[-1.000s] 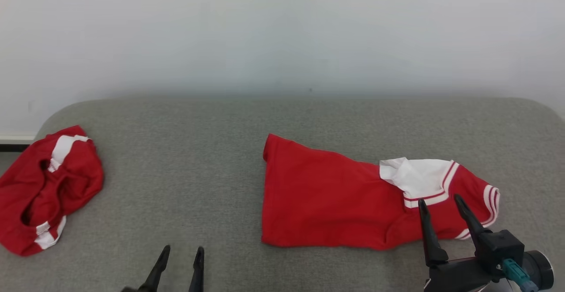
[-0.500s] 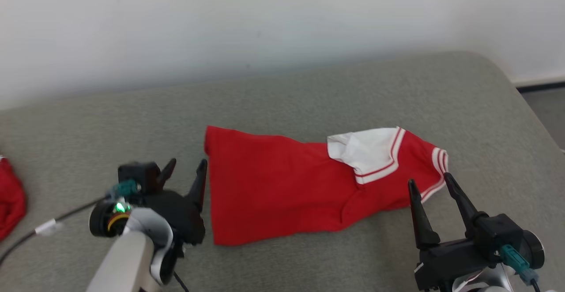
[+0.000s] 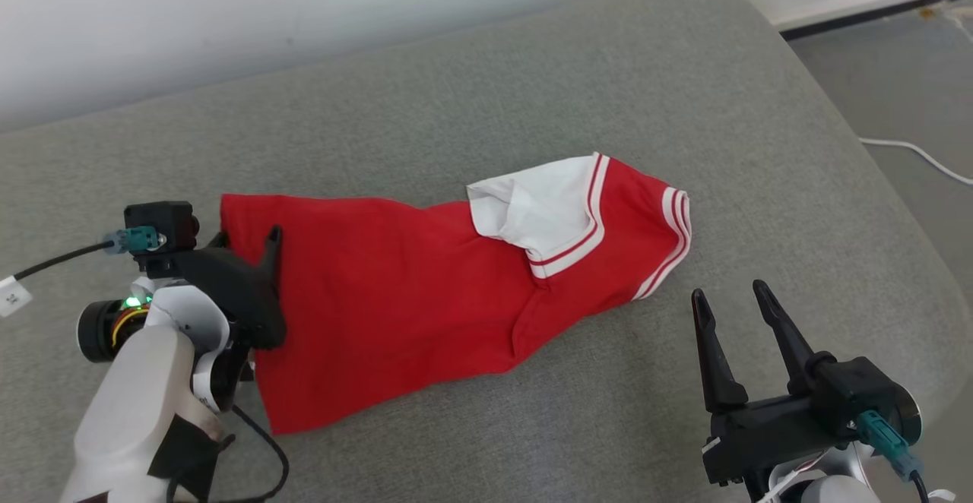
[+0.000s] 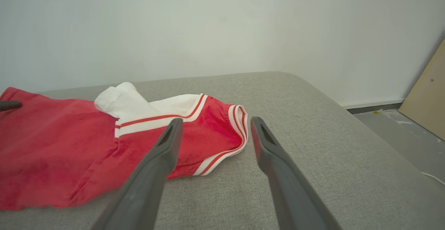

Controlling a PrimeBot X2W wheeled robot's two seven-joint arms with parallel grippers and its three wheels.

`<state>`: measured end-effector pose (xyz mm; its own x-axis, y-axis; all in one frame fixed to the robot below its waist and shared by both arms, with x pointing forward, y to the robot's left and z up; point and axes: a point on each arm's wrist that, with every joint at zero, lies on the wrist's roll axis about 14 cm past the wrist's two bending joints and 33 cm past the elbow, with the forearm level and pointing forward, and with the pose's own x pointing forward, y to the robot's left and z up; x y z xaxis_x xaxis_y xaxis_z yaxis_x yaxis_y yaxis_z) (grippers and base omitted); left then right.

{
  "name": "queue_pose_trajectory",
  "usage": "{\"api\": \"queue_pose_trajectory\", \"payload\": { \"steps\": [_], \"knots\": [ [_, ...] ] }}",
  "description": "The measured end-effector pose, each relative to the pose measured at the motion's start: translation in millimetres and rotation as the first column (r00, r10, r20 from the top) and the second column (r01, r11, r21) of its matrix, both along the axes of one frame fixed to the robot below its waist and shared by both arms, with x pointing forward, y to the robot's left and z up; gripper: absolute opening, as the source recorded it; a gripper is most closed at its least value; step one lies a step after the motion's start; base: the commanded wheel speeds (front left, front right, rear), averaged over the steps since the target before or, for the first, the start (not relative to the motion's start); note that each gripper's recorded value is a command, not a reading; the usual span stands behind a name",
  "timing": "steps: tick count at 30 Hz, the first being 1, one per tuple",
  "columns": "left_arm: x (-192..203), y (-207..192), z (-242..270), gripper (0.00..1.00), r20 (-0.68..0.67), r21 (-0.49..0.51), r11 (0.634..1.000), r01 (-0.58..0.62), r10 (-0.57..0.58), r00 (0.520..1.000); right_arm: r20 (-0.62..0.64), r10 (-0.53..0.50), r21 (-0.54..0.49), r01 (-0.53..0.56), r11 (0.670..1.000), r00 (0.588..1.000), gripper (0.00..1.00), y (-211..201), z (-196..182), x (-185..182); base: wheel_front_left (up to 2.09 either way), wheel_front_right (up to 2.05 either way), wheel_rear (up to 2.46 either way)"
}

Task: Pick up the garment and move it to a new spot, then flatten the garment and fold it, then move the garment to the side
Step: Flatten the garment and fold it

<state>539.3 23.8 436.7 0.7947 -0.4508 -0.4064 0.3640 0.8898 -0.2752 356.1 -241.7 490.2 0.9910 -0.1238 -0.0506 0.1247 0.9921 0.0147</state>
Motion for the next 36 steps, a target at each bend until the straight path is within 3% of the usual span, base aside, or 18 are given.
{"api": "queue_pose_trajectory", "payload": {
  "steps": [8, 9, 10, 11, 18, 22, 26, 31, 36],
  "knots": [
    [4.7, -16.2, -11.9, 1.0, -0.021, -0.016, 1.0, 0.027, -0.028, 0.999, -0.027, -0.029, -0.003, 0.029, 1.0, 0.999, 1.0, -8.9, -9.7, -2.9, 0.0, 0.0, 0.0],
    [4.4, -16.2, -11.0, 0.9, -0.019, -0.013, 0.999, 0.029, -0.029, 0.999, -0.026, -0.024, -0.002, 0.024, 1.0, 0.999, 1.0, -7.3, -9.4, -2.4, 0.0, 0.0, 0.0],
    [4.3, -15.9, -8.8, 0.38, -0.007, -0.012, 1.0, 0.029, -0.029, 1.0, -0.024, -0.02, -0.001, 0.02, 1.0, 1.0, 1.0, -5.9, -9.1, -1.9, 0.0, 0.0, 0.0],
    [4.3, -15.2, -6.1, 0.0, 0.003, -0.014, 1.0, 0.026, -0.026, 1.0, -0.022, -0.014, 0.0, 0.014, 1.0, 1.0, 1.0, -4.1, -8.5, -1.2, 0.0, 0.0, 0.0],
    [-1.3, -14.8, 13.1, 0.0, 0.063, -0.027, 0.999, 0.026, -0.025, 0.998, -0.003, 0.015, 0.001, -0.015, 1.0, 1.0, 1.0, 4.4, -2.2, 2.8, 0.0, 0.0, 0.0],
    [-12.6, -19.6, 24.5, 0.0, 0.072, -0.093, 0.995, 0.026, -0.02, 0.997, 0.0, 0.031, -0.002, -0.031, 1.0, 1.0, 1.0, 9.2, 0.0, 3.5, 0.0, 0.0, 0.0],
    [-43.9, -21.6, 16.5, 0.0, 0.037, -0.099, 0.993, 0.072, -0.068, 0.997, -0.001, 0.043, -0.003, -0.043, 0.999, 0.999, 1.0, 13.3, 0.9, 2.1, 0.0, 0.0, 0.0],
    [-94.0, -20.5, 17.8, 0.0, -0.015, -0.191, 0.976, 0.107, -0.111, 0.994, 0.007, 0.065, 0.0, -0.065, 0.998, 0.998, 1.0, 20.6, 4.9, 2.4, 0.0, 0.0, 0.0],
    [-134.0, 8.0, 17.3, 0.0, -0.059, -0.2, 0.978, 0.059, -0.072, 0.996, 0.022, 0.106, 0.01, -0.107, 0.994, 0.994, 1.0, 34.3, 10.1, 5.4, 0.0, 0.0, 0.0]
  ]
}}
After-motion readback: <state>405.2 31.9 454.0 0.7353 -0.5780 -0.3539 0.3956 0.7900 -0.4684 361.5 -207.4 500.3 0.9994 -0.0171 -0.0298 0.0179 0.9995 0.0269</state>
